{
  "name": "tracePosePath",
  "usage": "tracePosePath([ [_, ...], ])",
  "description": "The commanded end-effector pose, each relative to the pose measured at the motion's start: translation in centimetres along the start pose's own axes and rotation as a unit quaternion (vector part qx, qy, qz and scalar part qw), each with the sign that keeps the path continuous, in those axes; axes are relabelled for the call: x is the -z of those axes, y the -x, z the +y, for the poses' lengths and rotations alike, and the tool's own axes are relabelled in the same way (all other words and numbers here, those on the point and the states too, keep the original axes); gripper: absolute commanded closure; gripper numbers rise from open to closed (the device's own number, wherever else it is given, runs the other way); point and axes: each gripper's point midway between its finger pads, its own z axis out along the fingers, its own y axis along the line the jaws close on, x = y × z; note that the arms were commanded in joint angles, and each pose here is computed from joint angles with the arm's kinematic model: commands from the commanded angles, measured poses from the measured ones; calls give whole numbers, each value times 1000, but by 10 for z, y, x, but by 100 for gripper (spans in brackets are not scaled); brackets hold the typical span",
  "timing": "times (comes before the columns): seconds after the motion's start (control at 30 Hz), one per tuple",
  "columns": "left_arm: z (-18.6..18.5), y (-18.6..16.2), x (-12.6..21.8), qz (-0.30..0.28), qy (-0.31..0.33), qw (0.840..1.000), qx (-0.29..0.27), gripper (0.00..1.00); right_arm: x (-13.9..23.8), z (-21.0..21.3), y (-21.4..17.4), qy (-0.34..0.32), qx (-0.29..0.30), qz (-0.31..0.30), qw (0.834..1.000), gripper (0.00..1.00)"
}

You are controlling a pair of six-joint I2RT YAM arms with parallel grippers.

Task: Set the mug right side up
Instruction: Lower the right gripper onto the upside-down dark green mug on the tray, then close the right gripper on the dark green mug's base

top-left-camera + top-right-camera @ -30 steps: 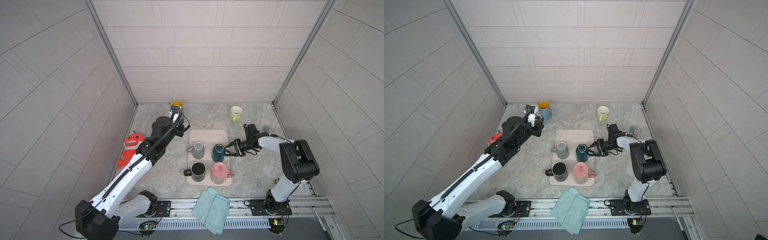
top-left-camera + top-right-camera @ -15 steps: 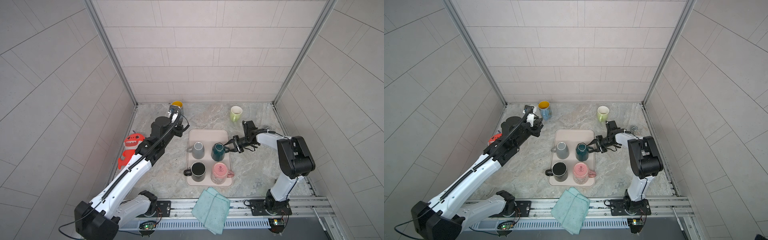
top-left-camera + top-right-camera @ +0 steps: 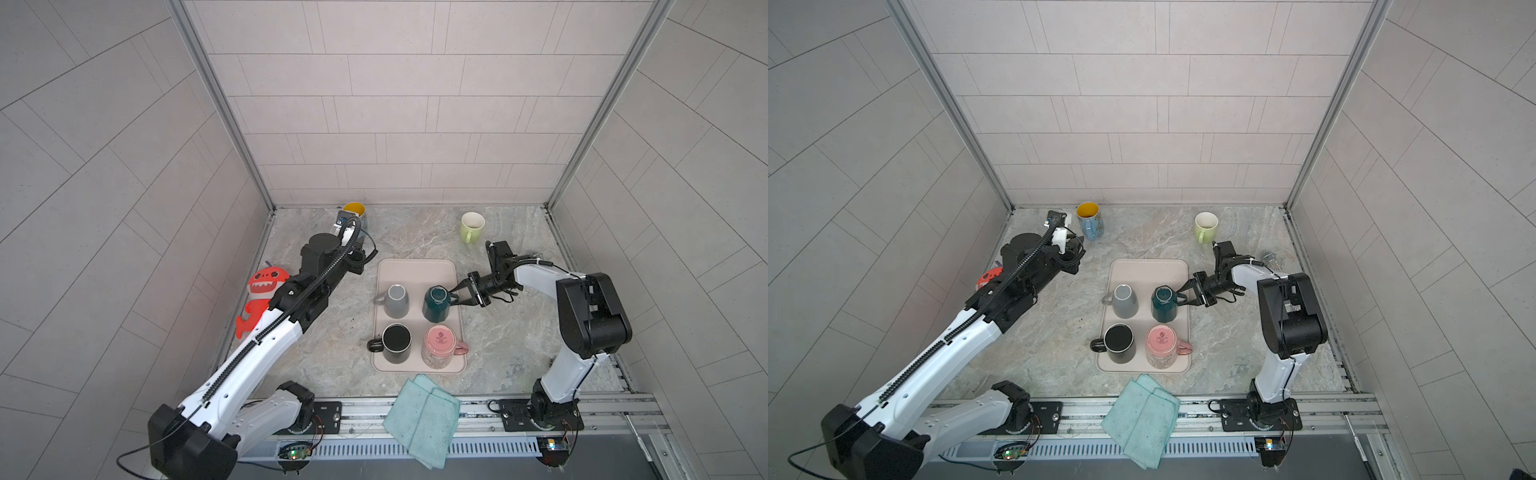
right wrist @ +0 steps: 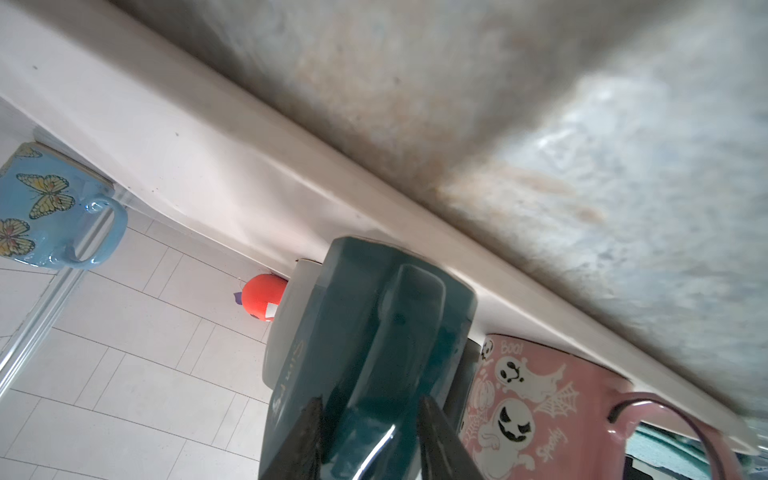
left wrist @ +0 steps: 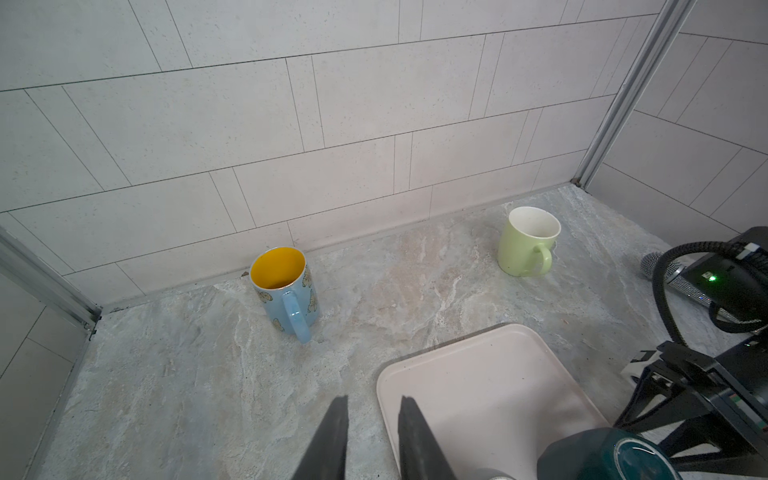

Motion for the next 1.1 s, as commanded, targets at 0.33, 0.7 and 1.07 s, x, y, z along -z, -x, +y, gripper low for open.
tracePosePath([
  [0.33,0,3,6,-12,-6,1000,10,75,10,-21,-12,-9,-12,-13,1000,61],
  [0.7,2,4,7,-14,-3,1000,11,75,17,-2,-22,-16,-2,-15,1000,47],
  [1.07,6,0,8,-10,7,1000,10,75,19,-14,-29,-83,1,-1,997,43],
])
